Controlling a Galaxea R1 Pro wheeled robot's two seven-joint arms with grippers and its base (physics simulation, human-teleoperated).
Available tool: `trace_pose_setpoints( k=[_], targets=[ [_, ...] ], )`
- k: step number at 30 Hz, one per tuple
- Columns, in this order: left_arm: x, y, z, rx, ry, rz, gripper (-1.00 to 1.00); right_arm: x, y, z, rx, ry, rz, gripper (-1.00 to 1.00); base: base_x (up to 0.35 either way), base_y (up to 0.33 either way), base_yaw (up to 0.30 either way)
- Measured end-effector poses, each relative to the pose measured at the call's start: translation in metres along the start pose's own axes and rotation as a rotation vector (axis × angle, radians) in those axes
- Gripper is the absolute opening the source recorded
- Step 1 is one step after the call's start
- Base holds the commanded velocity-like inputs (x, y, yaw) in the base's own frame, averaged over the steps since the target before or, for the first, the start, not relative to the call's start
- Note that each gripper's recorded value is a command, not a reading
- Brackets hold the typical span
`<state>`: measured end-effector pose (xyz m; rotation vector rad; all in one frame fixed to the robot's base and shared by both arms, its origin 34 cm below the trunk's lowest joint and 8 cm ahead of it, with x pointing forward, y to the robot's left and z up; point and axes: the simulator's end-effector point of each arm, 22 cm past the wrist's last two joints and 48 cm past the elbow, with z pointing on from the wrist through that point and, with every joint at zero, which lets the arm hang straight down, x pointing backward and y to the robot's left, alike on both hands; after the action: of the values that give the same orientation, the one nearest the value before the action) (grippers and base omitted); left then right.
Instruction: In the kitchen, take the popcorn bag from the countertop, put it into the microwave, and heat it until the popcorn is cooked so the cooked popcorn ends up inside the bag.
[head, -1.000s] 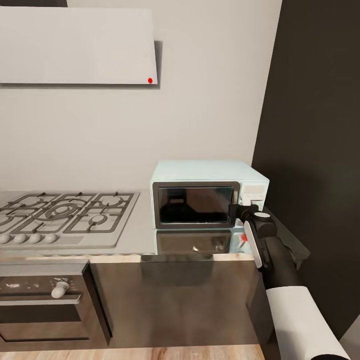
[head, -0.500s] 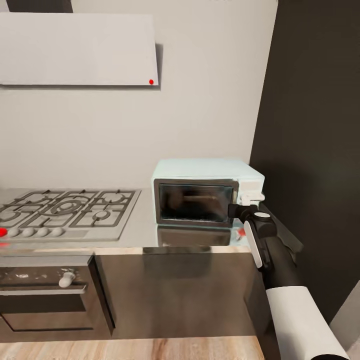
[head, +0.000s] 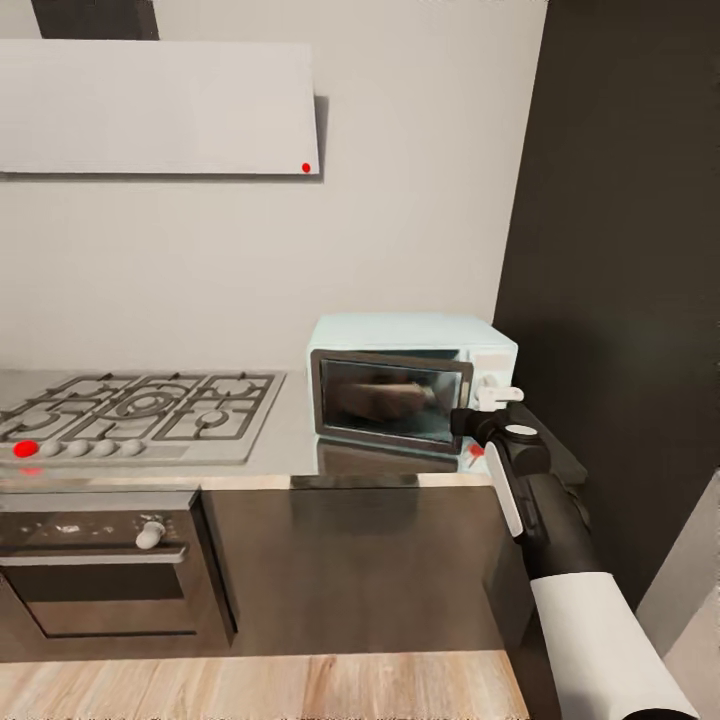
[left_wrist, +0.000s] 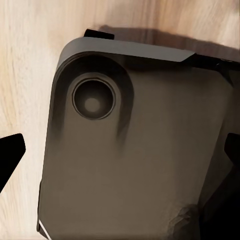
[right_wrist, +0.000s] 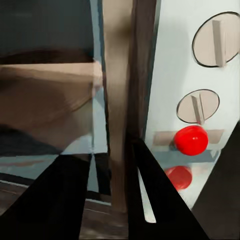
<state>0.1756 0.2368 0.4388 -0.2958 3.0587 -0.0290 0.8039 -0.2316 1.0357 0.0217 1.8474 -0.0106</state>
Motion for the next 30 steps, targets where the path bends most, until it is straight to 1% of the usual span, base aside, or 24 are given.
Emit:
trace_pose_setpoints(
  k=[18,27,28,29,30],
  targets=[
    [0.000,0.001,0.000,-0.002,0.000,0.000,1.00,0.000,0.020,-0.001,-0.029,-0.002,-0.045,-1.00,-0.122,0.000,0.000],
    [0.000,0.001,0.000,-0.001,0.000,0.000,1.00,0.001,0.034,-0.003,-0.048,0.001,-0.084,-1.00,-0.119,0.000,0.000],
    [0.000,0.001,0.000,-0.001,0.000,0.000,1.00,0.001,0.036,-0.003,-0.050,0.001,-0.088,1.00,-0.118,0.000,0.000],
    [0.000,0.001,0.000,-0.001,0.000,0.000,1.00,0.002,0.003,0.000,-0.002,0.009,-0.024,1.00,-0.118,0.000,0.000],
    [0.000,0.001,0.000,-0.001,0.000,0.000,1.00,0.002,-0.012,0.000,0.030,0.012,-0.013,1.00,-0.117,0.000,0.000]
  ],
)
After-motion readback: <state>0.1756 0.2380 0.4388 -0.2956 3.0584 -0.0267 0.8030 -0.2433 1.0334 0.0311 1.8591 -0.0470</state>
